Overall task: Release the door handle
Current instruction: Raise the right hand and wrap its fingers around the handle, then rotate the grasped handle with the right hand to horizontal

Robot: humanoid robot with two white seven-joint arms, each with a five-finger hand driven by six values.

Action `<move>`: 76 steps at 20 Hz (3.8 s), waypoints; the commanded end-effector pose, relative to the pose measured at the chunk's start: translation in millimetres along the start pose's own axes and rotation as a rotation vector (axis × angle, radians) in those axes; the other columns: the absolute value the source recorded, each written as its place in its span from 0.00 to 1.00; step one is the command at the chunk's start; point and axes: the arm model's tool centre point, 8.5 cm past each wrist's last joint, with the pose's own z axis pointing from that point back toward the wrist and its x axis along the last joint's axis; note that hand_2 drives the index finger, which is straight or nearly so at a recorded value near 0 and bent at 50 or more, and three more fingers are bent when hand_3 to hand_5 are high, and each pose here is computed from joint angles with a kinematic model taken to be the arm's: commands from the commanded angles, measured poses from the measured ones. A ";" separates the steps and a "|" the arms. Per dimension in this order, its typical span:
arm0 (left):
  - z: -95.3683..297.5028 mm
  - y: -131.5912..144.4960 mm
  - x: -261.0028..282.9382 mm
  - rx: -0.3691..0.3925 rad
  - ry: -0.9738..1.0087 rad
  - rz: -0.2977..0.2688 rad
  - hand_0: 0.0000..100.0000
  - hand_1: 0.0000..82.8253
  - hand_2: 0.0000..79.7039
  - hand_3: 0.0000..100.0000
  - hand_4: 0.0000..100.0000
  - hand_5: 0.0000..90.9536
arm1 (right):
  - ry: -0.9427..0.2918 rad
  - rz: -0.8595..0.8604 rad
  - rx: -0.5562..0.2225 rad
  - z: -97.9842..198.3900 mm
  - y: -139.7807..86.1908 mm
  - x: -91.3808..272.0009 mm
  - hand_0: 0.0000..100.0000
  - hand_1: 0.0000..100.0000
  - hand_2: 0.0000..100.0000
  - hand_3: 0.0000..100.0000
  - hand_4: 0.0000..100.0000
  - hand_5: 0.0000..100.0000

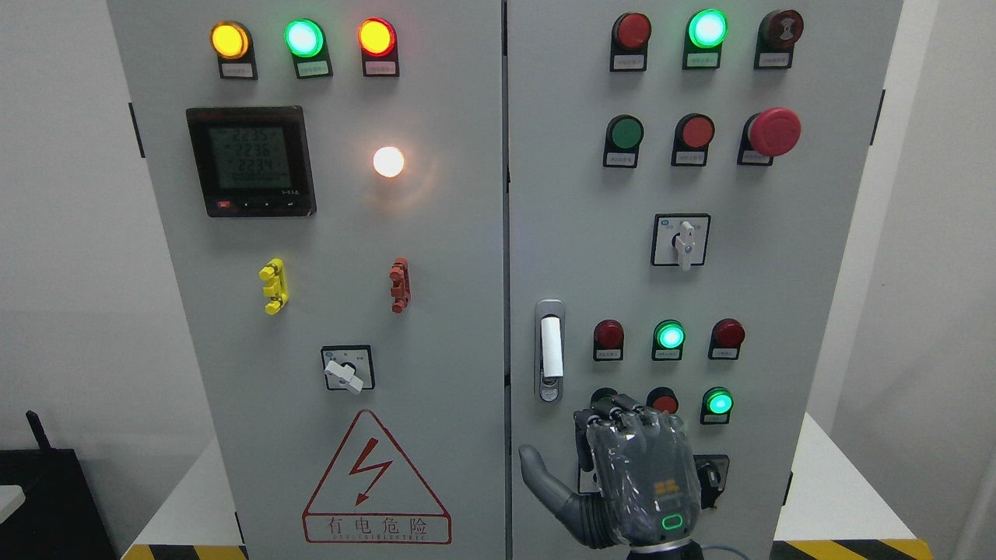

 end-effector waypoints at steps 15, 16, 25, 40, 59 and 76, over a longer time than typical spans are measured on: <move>1.1 1.3 -6.9 0.001 0.021 -0.013 0.12 0.47 0.00 0.00 0.00 0.00 | 0.012 0.022 -0.008 -37.5 -2.4 -3.5 0.26 0.45 0.95 1.00 0.91 0.99; 1.0 0.3 -7.0 0.000 0.021 -0.013 0.12 0.47 0.00 0.00 0.00 0.00 | 0.012 0.023 -0.005 -38.1 -1.2 -3.9 0.27 0.45 0.95 1.00 0.91 0.99; 1.1 1.3 -6.9 0.001 0.021 -0.013 0.12 0.47 0.00 0.00 0.00 0.00 | 0.012 0.027 -0.010 -44.6 -1.2 -3.6 0.28 0.42 0.95 1.00 0.91 0.99; 1.0 0.3 -7.0 0.000 0.021 -0.013 0.12 0.47 0.00 0.00 0.00 0.00 | 0.012 0.031 -0.001 -47.2 1.6 -4.0 0.29 0.41 0.96 1.00 0.91 0.99; 1.0 0.3 -7.0 0.000 0.021 -0.013 0.12 0.47 0.00 0.00 0.00 0.00 | 0.052 0.040 0.003 -47.7 0.9 -9.9 0.33 0.42 0.96 1.00 0.92 0.99; 1.0 0.3 -7.0 0.000 0.021 -0.013 0.12 0.47 0.00 0.00 0.00 0.00 | 0.080 0.045 -0.004 -45.9 -0.9 -19.5 0.35 0.44 0.97 1.00 0.92 0.99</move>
